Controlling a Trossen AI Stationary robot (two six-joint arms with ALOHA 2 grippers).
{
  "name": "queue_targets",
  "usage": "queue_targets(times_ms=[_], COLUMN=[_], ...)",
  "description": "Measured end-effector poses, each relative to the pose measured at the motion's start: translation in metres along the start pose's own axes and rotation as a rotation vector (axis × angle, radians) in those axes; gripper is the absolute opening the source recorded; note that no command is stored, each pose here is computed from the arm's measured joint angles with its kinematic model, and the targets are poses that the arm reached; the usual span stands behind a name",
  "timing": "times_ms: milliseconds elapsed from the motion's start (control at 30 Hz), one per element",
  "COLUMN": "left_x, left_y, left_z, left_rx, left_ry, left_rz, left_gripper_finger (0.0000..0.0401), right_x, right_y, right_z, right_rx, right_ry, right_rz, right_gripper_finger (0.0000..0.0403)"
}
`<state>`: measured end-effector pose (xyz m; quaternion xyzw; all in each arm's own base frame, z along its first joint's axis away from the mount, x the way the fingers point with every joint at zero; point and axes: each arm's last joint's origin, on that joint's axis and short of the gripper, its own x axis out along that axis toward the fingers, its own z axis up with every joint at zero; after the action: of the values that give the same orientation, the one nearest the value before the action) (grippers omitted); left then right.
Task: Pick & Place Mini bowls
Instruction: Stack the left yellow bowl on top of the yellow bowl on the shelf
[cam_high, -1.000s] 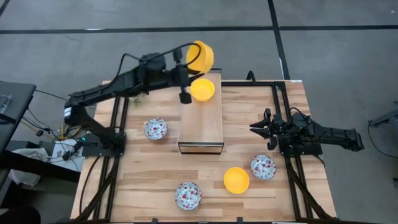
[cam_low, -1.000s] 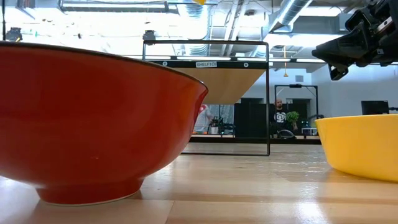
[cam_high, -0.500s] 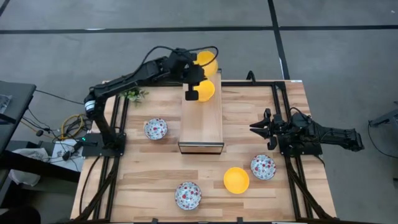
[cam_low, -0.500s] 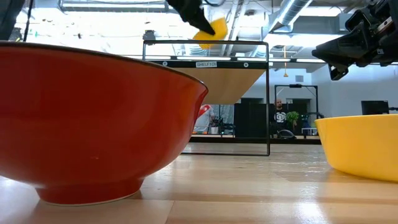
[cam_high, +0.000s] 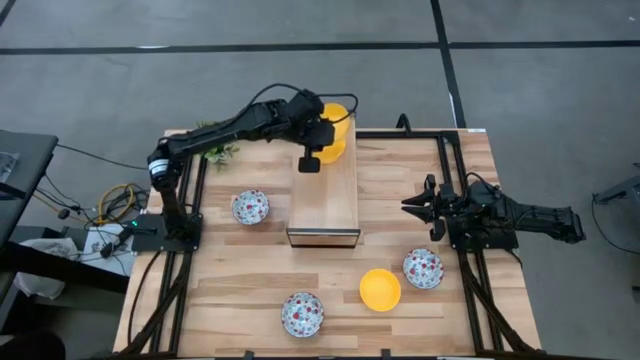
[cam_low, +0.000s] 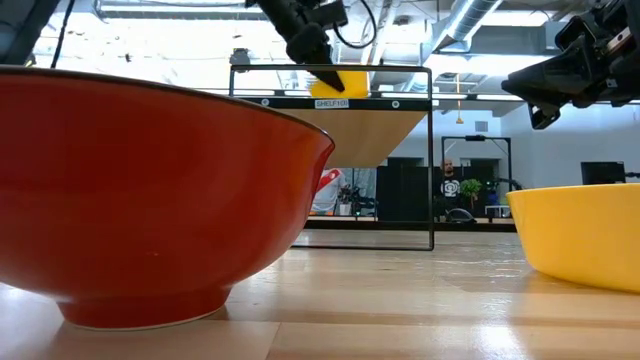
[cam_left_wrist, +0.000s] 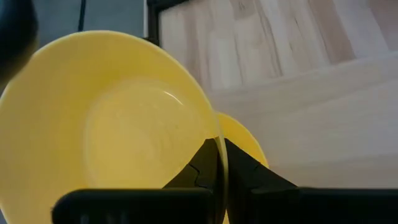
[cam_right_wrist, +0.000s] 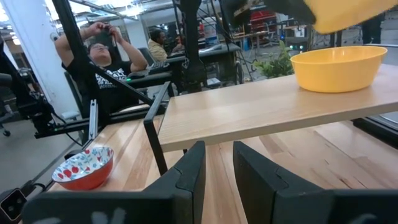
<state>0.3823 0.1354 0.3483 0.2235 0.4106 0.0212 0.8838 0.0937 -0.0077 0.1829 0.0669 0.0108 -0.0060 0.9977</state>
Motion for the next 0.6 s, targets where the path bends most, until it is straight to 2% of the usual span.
queue_targets(times_ms=[233,600], left_x=[0.019,0.016], left_y=[-0.007,-0.011], left_z=[-0.005,-0.011], left_rx=[0.003,-0.005], left_ry=[0.061,0.121], left_rz=[-0.065,-0.103], left_gripper_finger=[0.0008,0.0008], right_x=[0.000,0.000], right_y=[0.000,0.000], right_z=[-0.001,-0.002], right_rx=[0.001,0.003], right_ry=[0.006,0.024], right_rz=[0.000,-0.002], right_gripper_finger=[0.0071,0.0071])
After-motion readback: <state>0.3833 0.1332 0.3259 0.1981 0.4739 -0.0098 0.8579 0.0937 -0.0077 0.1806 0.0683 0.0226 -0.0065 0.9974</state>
